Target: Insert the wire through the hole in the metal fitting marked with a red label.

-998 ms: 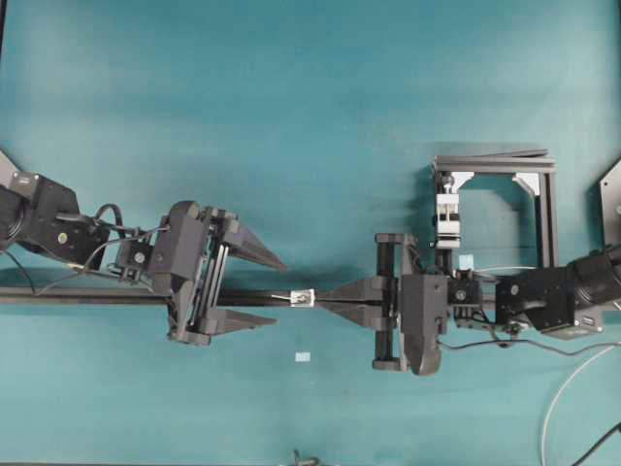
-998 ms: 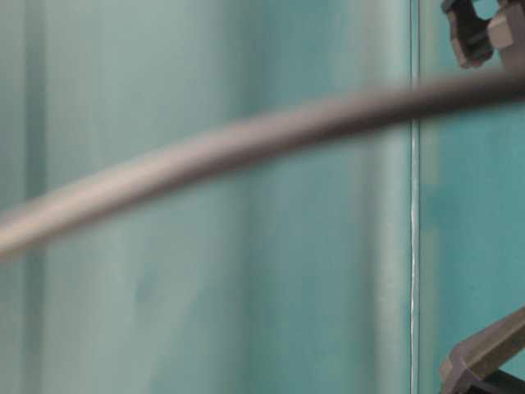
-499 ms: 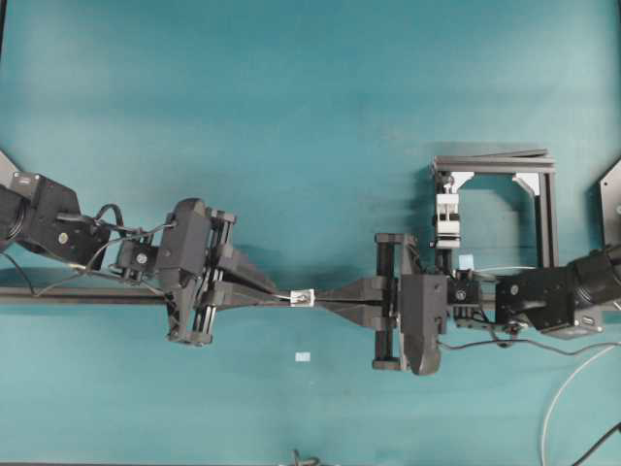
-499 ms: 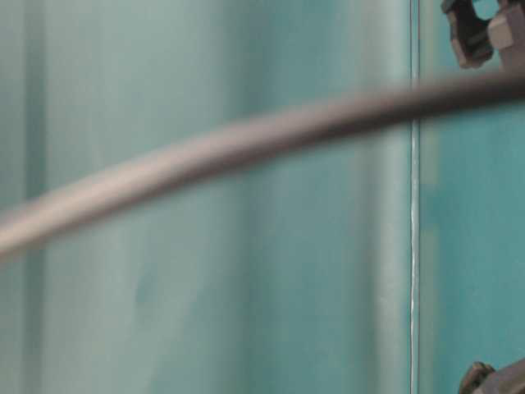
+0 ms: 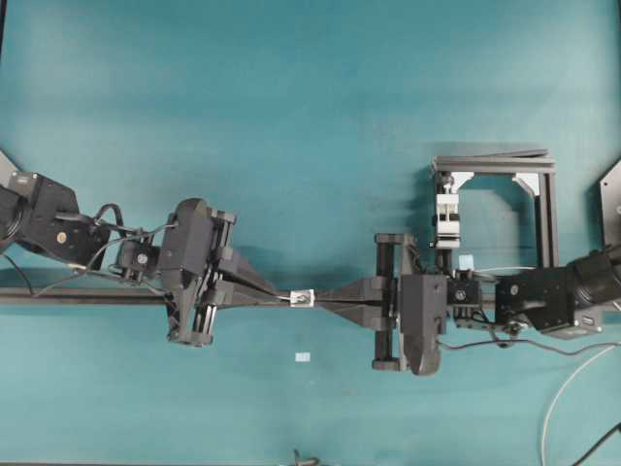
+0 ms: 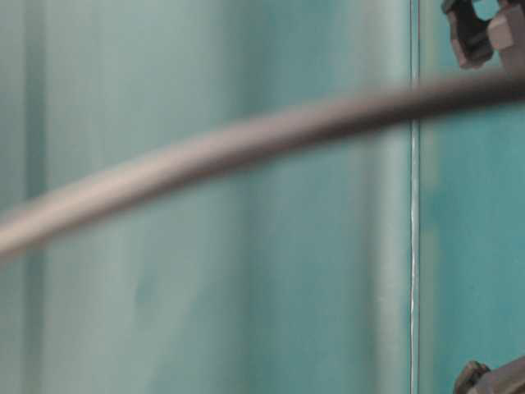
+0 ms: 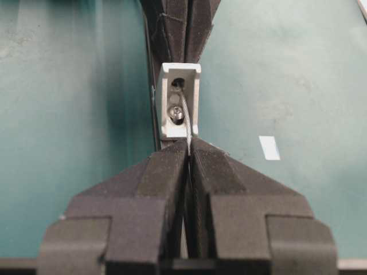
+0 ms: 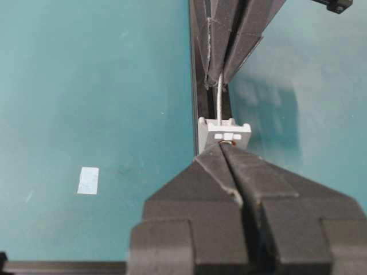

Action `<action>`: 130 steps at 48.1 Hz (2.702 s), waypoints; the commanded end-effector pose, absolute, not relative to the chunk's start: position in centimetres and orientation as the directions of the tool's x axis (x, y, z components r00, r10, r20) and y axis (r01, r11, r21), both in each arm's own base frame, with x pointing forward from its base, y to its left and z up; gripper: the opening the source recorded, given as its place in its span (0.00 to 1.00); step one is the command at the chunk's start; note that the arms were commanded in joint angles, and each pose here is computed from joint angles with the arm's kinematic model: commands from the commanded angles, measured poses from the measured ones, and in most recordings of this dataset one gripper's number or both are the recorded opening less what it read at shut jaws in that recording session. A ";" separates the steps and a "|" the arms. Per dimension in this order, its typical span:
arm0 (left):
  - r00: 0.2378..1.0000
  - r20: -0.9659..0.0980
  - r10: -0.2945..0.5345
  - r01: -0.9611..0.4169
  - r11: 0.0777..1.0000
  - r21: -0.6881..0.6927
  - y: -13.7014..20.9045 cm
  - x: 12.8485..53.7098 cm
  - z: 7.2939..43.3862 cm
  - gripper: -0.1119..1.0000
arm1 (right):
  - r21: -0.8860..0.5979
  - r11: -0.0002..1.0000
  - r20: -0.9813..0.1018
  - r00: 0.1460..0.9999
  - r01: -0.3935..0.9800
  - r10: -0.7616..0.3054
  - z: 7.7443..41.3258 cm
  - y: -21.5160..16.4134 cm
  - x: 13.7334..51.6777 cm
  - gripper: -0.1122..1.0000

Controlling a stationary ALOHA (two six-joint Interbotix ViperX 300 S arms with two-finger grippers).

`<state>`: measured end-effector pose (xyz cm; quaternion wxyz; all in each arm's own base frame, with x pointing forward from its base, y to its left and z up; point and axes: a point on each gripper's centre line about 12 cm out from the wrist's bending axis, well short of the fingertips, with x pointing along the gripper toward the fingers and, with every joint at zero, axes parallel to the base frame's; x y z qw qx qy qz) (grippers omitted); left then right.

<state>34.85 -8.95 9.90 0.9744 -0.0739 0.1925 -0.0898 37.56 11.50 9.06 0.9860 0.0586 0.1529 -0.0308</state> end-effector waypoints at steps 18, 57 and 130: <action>0.923 -0.320 -0.213 0.161 0.970 -0.182 -9.2 35.2 11.3 0.01 | 0.137 0.987 -0.277 0.960 0.082 -0.042 10.6 11.3 37.8 0.22; 0.910 -0.356 -0.212 0.151 0.970 -0.192 -8.2 31.4 11.7 0.01 | 0.146 0.987 -0.359 0.933 0.059 -0.003 12.4 9.2 31.4 0.90; 0.867 -0.441 -0.232 0.145 0.964 -0.223 -7.2 25.0 13.0 0.10 | 0.144 0.988 -0.355 0.935 0.055 -0.001 13.0 8.5 29.9 0.90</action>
